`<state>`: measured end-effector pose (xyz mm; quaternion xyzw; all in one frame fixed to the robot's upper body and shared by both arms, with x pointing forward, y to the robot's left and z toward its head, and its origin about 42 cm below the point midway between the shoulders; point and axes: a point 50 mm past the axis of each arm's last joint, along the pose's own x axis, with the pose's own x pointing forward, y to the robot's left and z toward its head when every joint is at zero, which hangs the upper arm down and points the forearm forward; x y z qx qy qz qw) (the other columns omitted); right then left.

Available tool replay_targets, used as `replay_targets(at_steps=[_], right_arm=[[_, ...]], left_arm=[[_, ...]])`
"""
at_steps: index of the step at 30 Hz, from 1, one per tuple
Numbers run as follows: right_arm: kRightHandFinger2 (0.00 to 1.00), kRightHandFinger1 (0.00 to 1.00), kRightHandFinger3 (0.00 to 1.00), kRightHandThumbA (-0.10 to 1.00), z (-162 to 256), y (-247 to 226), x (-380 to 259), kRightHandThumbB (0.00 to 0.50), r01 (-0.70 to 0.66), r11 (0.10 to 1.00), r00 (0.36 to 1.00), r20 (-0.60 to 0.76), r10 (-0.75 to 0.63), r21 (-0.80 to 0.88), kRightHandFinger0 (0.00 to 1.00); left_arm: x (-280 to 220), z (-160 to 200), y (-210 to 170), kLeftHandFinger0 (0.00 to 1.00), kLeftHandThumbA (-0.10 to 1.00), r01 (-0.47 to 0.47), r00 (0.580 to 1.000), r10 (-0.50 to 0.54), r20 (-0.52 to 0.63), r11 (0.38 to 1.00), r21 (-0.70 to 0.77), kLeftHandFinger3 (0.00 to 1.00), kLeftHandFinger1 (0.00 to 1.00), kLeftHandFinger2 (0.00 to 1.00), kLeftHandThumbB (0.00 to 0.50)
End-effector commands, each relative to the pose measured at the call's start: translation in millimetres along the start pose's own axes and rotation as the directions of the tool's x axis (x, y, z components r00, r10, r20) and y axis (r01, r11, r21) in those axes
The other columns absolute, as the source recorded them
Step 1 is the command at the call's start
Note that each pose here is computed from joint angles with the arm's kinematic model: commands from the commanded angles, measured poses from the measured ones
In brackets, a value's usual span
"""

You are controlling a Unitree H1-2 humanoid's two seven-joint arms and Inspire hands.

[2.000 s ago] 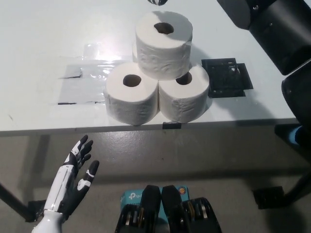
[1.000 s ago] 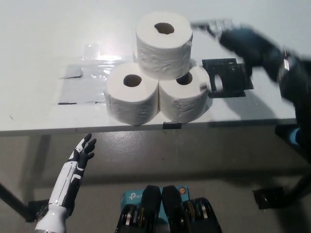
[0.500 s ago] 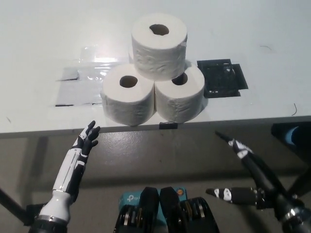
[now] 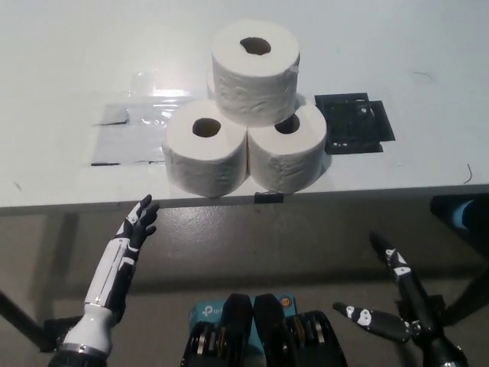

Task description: A few rolls of toilet paper are kept infront of the robot and the robot uses its right hand to lift one of the rolls and and places it on top of the other rolls to stack it.

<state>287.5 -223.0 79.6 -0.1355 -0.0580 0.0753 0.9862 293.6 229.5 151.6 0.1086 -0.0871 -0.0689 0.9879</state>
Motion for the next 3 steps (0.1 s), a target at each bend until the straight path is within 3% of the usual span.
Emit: replay_targets(at_steps=[1,3], right_arm=[[1.0,1.0,1.0,1.0,6.7,-11.3,-6.6,0.195,0.177,0.971,0.965,0.168,-0.203,0.158,1.0],[1.0,1.0,1.0,1.0,4.7,-9.9,-7.4,0.157,0.165,0.974,0.968,0.163,-0.19,0.158,1.0]], left_arm=[[-5.0,14.2,-2.2,1.0,1.0,0.018,0.997,-0.017,0.07,1.0,-0.016,1.0,1.0,1.0,0.291],[-7.1,13.1,-1.6,1.0,1.0,0.016,0.998,-0.015,0.063,1.0,-0.009,1.0,1.0,1.0,0.267]])
